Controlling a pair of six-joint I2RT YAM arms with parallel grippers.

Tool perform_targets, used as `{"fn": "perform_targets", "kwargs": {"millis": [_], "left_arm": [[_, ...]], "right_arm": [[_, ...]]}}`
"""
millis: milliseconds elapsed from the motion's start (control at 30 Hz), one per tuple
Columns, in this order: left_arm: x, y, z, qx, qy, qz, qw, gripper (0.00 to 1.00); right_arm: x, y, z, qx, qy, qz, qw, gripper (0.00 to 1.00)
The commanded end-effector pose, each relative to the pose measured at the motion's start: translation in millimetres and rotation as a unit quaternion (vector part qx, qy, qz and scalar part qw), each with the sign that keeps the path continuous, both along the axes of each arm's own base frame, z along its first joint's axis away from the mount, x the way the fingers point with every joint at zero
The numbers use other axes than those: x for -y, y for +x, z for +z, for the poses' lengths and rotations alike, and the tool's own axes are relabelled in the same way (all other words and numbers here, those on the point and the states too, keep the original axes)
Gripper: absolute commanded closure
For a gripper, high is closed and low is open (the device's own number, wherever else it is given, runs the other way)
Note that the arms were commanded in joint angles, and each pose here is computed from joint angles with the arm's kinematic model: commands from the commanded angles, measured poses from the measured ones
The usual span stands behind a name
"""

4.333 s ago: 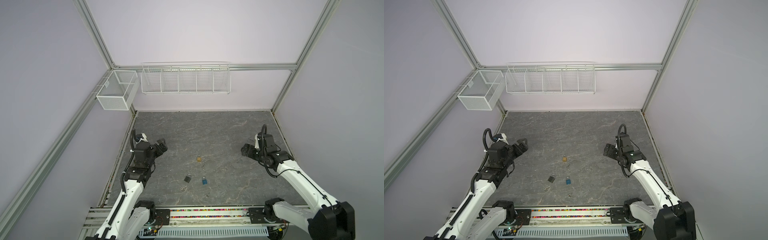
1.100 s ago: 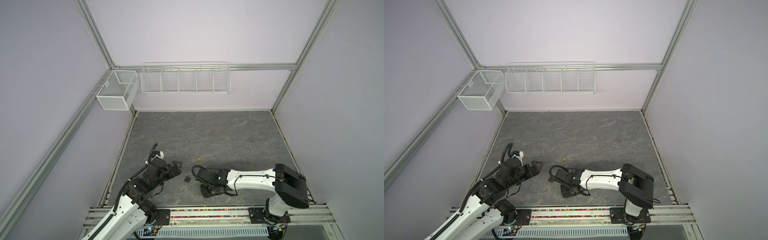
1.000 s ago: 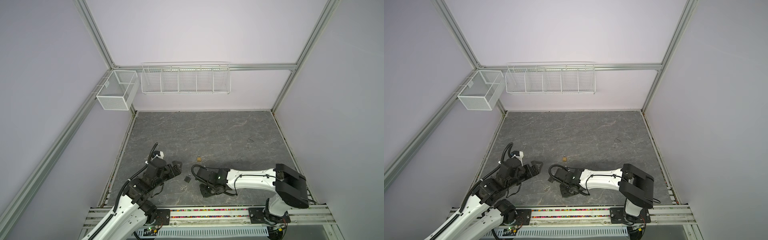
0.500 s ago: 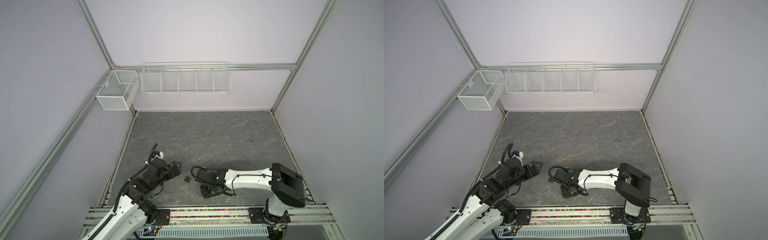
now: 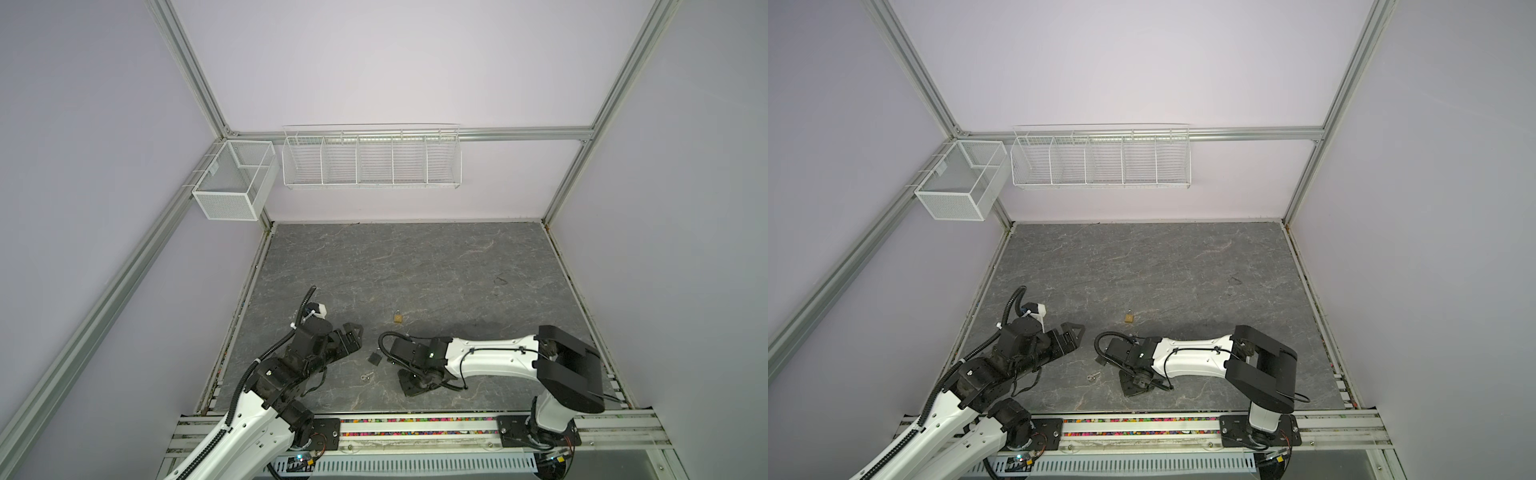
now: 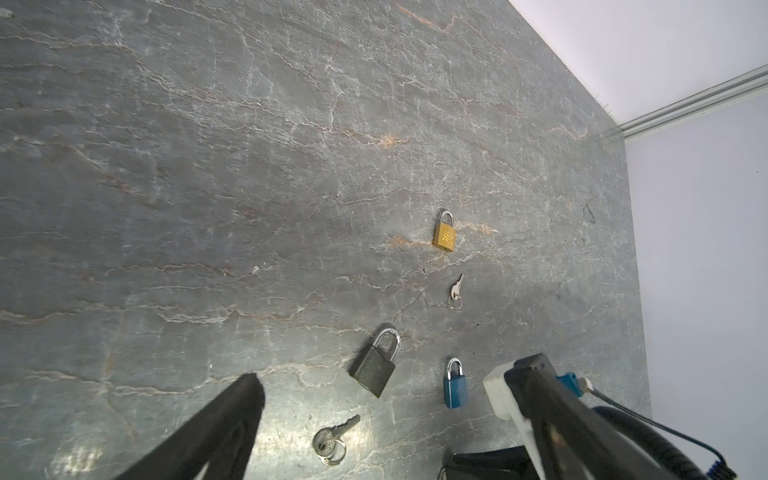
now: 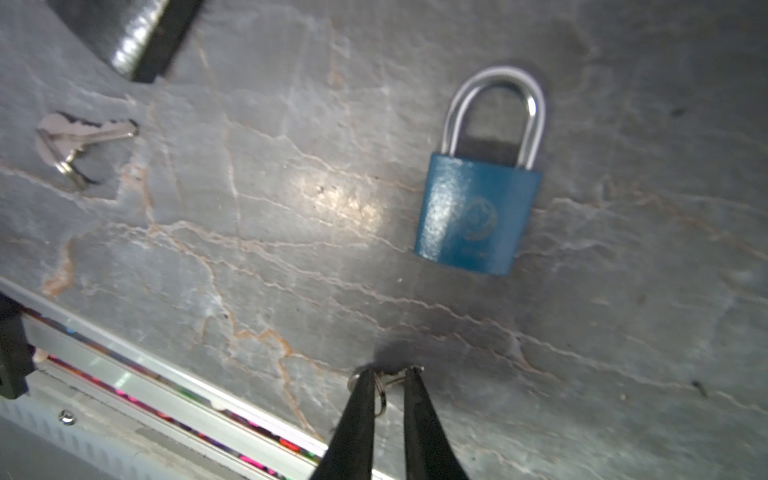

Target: Unlock with the key

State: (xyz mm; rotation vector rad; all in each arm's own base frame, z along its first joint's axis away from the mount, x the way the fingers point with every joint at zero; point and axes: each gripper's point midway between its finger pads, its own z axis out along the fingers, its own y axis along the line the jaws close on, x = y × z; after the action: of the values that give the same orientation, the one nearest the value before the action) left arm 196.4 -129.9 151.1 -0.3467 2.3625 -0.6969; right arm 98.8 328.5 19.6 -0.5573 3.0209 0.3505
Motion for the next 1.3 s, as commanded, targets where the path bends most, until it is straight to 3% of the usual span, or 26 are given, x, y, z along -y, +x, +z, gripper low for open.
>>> {"fn": "perform_targets", "kwargs": {"millis": [0, 433, 533, 600, 700, 1267], "left_arm": [[-5, -3, -5, -0.007, 0.008, 0.010, 1.000, 0.02], [-5, -3, -3, -0.007, 0.004, 0.011, 1.000, 0.01], [-5, -4, -3, -0.007, 0.002, 0.011, 1.000, 0.01], [-5, -4, -3, -0.008, 0.001, 0.010, 1.000, 0.01], [-5, -6, -3, -0.010, 0.000, 0.008, 1.000, 0.01], [-15, -11, -3, -0.011, 0.014, 0.020, 1.000, 0.01]], "right_arm": [[3, -2, -1, -0.006, -0.015, 0.001, 1.000, 0.85], [3, 0, 2, -0.002, -0.020, 0.006, 1.000, 0.89], [3, -2, 2, -0.006, -0.019, 0.002, 1.000, 0.84], [1, -4, 2, -0.014, -0.008, -0.004, 1.000, 0.74], [2, -7, -1, -0.024, -0.008, -0.015, 1.000, 0.72], [-2, -5, -11, -0.025, -0.029, -0.014, 0.999, 0.80]]}}
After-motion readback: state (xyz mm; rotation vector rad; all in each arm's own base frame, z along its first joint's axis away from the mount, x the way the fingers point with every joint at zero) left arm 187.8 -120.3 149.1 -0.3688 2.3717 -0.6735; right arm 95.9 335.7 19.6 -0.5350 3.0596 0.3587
